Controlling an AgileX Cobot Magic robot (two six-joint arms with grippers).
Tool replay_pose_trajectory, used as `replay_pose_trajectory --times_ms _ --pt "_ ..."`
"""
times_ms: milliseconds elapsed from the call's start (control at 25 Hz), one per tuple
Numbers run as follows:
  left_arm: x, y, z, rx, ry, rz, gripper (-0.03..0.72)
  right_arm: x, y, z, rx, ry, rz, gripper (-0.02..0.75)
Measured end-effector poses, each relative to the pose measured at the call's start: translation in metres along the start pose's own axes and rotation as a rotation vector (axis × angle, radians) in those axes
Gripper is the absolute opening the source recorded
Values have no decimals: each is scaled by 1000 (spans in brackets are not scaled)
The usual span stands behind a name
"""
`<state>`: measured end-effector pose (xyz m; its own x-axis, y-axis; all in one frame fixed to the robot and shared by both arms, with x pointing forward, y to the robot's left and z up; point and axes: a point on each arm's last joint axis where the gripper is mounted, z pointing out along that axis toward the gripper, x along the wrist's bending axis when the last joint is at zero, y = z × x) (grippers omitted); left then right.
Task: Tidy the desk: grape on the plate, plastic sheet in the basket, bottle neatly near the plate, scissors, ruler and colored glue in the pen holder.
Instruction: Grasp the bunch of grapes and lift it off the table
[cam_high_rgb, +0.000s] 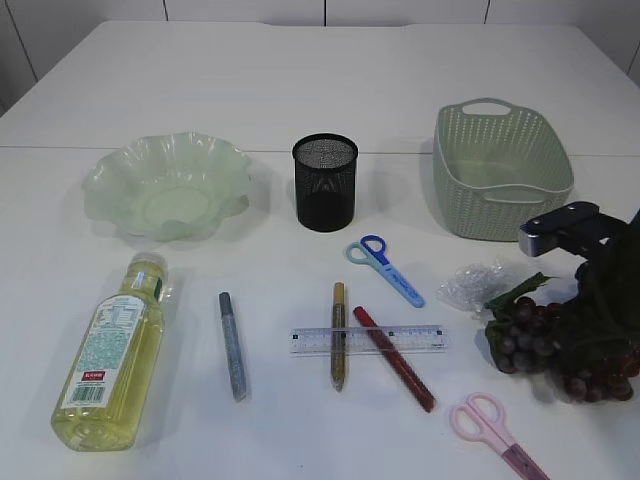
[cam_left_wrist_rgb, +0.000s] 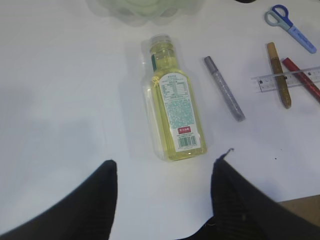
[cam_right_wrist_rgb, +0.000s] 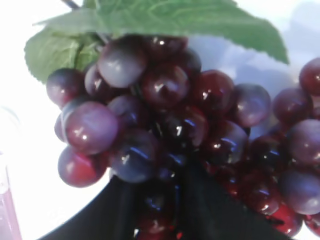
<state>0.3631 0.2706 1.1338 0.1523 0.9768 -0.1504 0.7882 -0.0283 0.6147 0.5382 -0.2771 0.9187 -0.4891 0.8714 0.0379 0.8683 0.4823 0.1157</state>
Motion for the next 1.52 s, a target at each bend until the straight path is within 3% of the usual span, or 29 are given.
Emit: replay_pose_trajectory --times_ms 160,280,960,1520 --pt "0 0 0 0 0 0 435 0 0 0 5 3 63 139" --pt "0 0 0 0 0 0 435 1 1 -3 23 16 93 112" --pt "0 0 0 0 -3 -1 435 -1 14 -42 215 96 255 90" --pt "0 -2 0 20 -2 -1 435 0 18 -101 67 11 345 86"
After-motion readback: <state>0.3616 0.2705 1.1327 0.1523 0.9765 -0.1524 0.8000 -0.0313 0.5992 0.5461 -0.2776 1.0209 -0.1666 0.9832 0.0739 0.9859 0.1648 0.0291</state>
